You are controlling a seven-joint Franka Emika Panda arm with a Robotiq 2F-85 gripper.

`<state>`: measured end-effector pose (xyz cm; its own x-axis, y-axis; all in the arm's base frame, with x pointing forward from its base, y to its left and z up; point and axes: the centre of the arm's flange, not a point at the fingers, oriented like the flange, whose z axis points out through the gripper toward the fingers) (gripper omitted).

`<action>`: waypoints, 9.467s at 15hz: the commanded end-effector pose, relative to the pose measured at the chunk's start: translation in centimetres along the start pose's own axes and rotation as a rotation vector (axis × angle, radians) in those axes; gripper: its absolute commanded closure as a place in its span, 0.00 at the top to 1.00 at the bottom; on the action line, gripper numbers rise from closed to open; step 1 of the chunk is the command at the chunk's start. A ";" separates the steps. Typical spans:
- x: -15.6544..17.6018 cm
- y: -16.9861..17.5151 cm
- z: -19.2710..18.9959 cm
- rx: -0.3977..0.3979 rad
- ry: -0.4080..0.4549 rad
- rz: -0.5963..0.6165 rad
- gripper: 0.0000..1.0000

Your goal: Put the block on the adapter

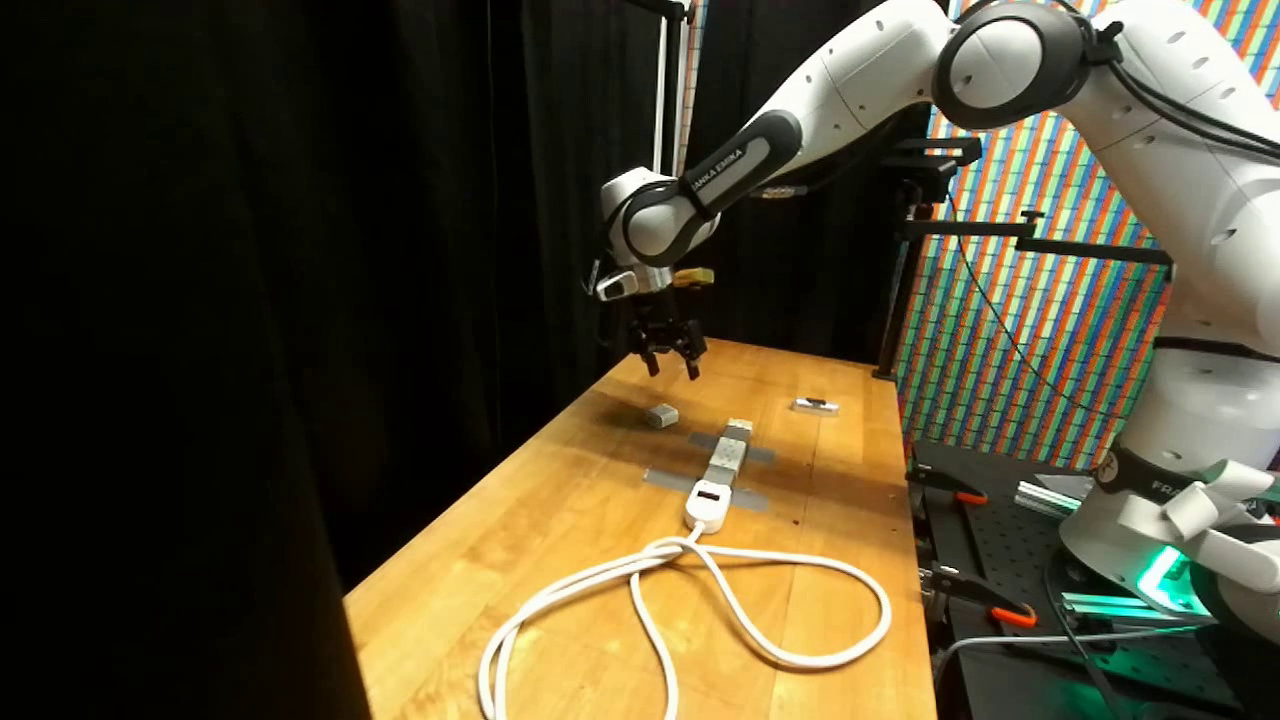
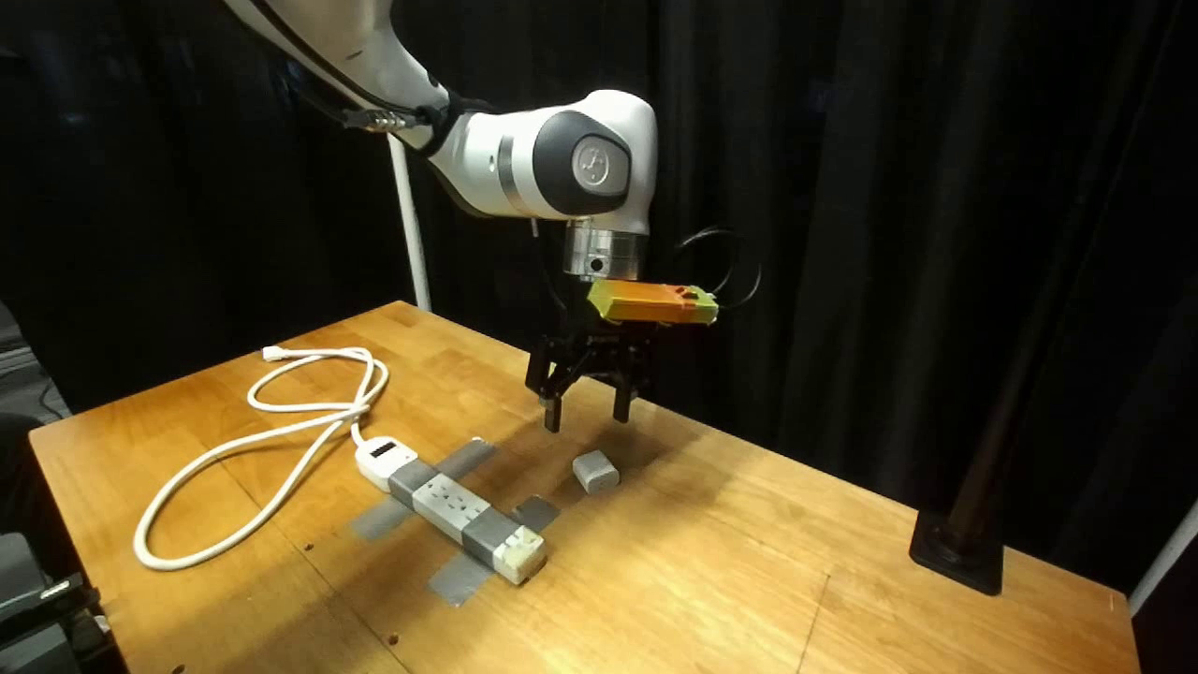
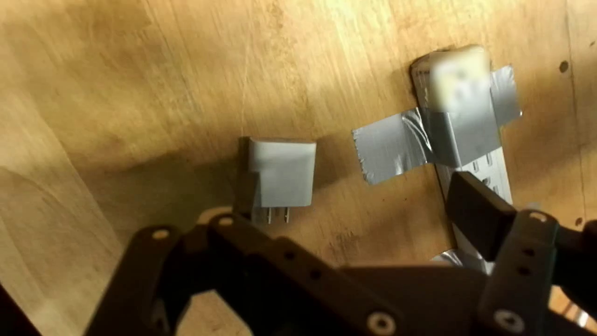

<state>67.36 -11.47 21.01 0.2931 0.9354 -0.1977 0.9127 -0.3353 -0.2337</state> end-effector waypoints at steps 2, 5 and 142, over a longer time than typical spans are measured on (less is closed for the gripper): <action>0.9 -0.4 -0.8 0.073 -0.018 0.200 1.00; 1.4 -1.0 -0.2 0.090 -0.015 0.319 1.00; 1.4 -14.1 0.7 -0.027 0.337 -0.275 0.23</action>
<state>57.73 -6.31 20.86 0.1320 0.9894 0.0607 0.9551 -0.1105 -0.2750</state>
